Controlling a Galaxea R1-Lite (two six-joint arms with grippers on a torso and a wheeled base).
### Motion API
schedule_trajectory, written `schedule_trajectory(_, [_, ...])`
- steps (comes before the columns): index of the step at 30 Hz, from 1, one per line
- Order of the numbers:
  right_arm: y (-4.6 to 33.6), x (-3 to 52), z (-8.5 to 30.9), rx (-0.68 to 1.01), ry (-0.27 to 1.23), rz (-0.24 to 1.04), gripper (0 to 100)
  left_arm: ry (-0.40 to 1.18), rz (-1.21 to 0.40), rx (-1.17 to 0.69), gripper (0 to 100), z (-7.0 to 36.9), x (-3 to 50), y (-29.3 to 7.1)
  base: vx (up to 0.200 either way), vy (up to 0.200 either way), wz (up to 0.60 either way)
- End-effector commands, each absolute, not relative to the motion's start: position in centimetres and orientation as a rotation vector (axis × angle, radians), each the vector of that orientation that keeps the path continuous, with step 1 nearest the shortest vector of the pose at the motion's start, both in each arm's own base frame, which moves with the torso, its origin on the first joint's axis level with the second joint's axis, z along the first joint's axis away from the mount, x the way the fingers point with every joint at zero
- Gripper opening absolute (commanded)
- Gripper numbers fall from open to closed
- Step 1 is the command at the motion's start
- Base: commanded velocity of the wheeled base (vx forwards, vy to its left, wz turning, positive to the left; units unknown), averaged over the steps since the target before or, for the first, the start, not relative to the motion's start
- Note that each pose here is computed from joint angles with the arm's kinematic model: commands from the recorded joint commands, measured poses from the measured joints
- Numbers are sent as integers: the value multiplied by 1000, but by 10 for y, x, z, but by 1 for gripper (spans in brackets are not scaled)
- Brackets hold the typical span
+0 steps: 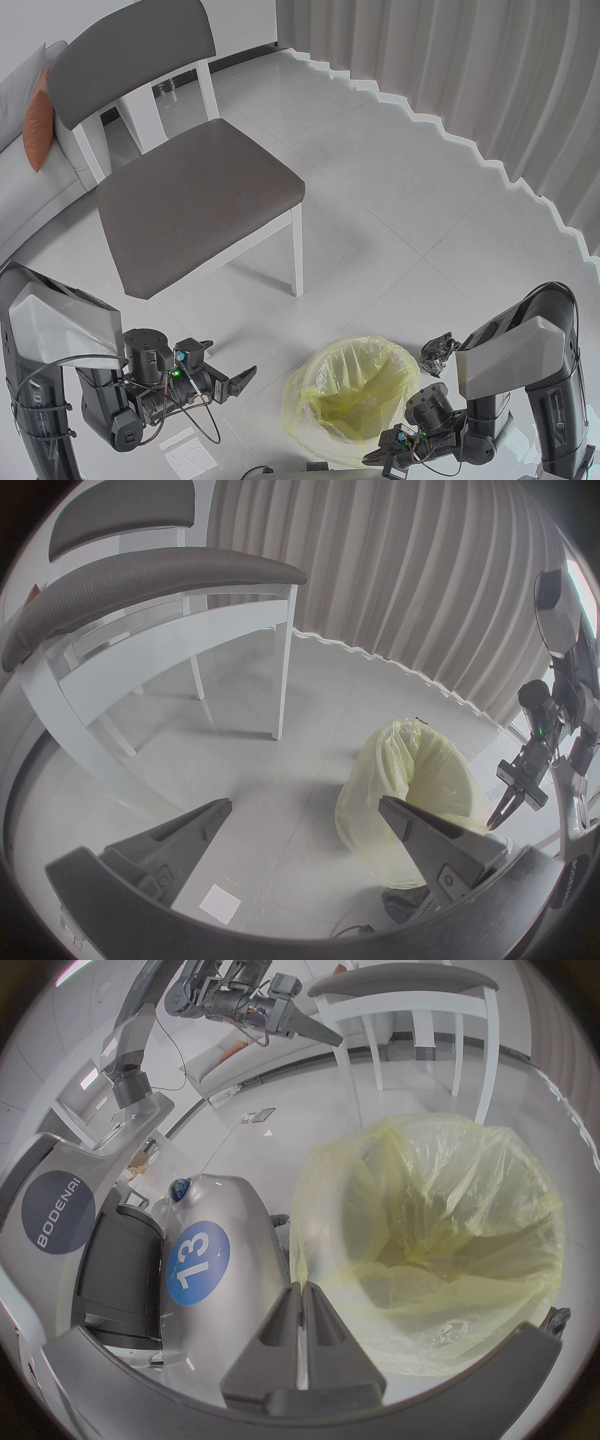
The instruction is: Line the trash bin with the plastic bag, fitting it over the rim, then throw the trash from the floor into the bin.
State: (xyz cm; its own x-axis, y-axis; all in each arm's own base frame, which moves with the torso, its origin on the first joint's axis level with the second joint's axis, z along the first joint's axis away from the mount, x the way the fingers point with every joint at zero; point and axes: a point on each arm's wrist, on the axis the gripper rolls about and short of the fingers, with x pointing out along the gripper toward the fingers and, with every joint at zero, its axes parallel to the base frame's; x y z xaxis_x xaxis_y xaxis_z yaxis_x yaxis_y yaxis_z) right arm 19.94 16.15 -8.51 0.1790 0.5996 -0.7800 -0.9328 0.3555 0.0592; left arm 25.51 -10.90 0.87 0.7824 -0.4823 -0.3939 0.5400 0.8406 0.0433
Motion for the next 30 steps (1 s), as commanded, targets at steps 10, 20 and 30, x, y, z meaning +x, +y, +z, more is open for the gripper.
schedule_trajectory(10, [154, 189, -78, -495, 819, 1150, 100, 324, -566, 153, 100, 22, 253, -112, 0, 0, 0])
schedule_trajectory(20, [135, 158, -52, -474, 739, 1150, 100, 299, -578, 149, 100, 30, 249, -115, 0, 0, 0])
schedule_trajectory(30, [114, 179, -28, -387, 631, 993, 100, 288, -618, 148, 100, 31, 246, -126, 0, 0, 0])
